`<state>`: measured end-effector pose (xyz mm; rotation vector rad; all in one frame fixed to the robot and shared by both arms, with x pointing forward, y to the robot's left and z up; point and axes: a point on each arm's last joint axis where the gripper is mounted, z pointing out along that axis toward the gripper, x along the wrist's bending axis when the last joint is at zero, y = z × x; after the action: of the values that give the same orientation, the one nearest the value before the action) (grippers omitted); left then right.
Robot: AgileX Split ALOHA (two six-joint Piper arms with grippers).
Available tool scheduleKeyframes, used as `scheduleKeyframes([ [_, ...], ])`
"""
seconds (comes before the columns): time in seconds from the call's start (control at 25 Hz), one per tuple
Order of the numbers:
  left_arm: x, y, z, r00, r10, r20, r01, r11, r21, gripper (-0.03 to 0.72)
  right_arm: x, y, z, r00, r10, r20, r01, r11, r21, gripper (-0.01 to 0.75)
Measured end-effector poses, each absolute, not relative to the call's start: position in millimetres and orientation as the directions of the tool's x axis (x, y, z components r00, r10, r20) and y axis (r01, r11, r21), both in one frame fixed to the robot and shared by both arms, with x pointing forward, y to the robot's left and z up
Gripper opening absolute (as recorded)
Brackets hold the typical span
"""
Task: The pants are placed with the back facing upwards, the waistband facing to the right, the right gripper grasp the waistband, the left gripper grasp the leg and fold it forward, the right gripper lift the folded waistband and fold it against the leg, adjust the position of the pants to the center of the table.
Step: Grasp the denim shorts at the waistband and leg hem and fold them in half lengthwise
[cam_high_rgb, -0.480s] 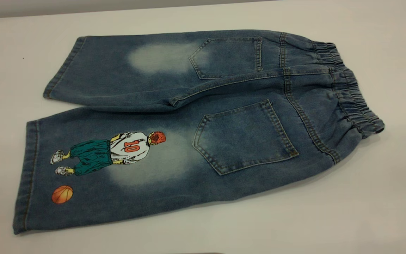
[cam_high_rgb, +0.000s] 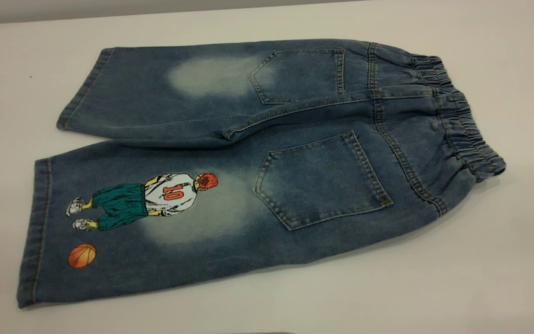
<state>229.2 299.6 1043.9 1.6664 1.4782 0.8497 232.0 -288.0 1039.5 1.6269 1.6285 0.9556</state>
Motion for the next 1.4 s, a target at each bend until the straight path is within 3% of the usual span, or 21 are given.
scheduleKeyframes([
  [1.16, 229, 300, 1044, 0.116, 0.993, 0.003, 0.504, -0.062, 0.862, 0.473, 232, -287, 1040, -0.037, 0.997, 0.065, 0.534, -0.035, 0.845, 0.586],
  [1.4, 229, 300, 1048, 0.049, 0.992, -0.114, 0.501, 0.075, 0.862, 0.473, 232, -287, 1051, -0.023, 0.995, 0.102, 0.476, -0.079, 0.876, 0.586],
])
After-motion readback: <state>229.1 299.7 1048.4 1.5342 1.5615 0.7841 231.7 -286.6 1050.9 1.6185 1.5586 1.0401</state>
